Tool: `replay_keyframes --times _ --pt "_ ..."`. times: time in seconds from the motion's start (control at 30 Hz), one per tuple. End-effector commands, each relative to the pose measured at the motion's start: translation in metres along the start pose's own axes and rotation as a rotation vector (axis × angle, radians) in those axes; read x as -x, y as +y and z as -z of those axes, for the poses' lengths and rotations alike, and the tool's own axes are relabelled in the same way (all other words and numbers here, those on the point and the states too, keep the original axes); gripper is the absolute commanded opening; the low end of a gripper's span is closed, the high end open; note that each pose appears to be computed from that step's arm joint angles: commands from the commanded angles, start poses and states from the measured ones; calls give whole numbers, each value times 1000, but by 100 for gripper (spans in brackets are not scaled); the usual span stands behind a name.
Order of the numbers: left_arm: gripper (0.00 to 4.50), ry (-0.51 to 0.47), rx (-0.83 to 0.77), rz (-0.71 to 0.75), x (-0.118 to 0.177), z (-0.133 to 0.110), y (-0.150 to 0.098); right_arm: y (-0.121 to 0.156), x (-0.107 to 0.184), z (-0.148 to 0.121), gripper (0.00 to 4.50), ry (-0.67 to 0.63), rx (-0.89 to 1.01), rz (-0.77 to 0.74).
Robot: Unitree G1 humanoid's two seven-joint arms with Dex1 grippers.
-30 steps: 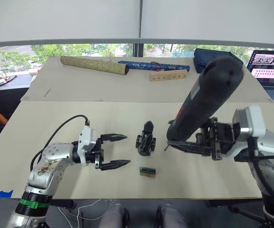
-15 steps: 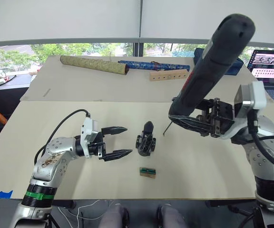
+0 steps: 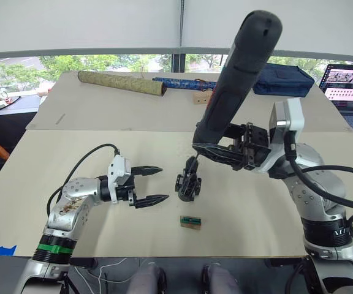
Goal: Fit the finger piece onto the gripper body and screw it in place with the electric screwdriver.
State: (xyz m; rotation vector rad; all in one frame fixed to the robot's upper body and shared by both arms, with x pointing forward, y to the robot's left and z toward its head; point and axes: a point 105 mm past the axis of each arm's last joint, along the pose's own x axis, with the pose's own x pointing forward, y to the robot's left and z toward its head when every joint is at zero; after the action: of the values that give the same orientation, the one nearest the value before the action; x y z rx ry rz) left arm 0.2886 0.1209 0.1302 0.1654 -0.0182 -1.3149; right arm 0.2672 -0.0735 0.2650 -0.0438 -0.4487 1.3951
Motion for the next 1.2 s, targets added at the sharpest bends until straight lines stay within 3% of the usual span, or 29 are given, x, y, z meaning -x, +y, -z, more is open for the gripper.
replay_keyframes --times 0.03,1.2 --pt "450 -8 -45 11 -4 -5 0 2 -8 -16 190 -35 54 -29" --pt "450 35 -57 33 -33 20 -2 8 -9 12 190 13 13 -91"
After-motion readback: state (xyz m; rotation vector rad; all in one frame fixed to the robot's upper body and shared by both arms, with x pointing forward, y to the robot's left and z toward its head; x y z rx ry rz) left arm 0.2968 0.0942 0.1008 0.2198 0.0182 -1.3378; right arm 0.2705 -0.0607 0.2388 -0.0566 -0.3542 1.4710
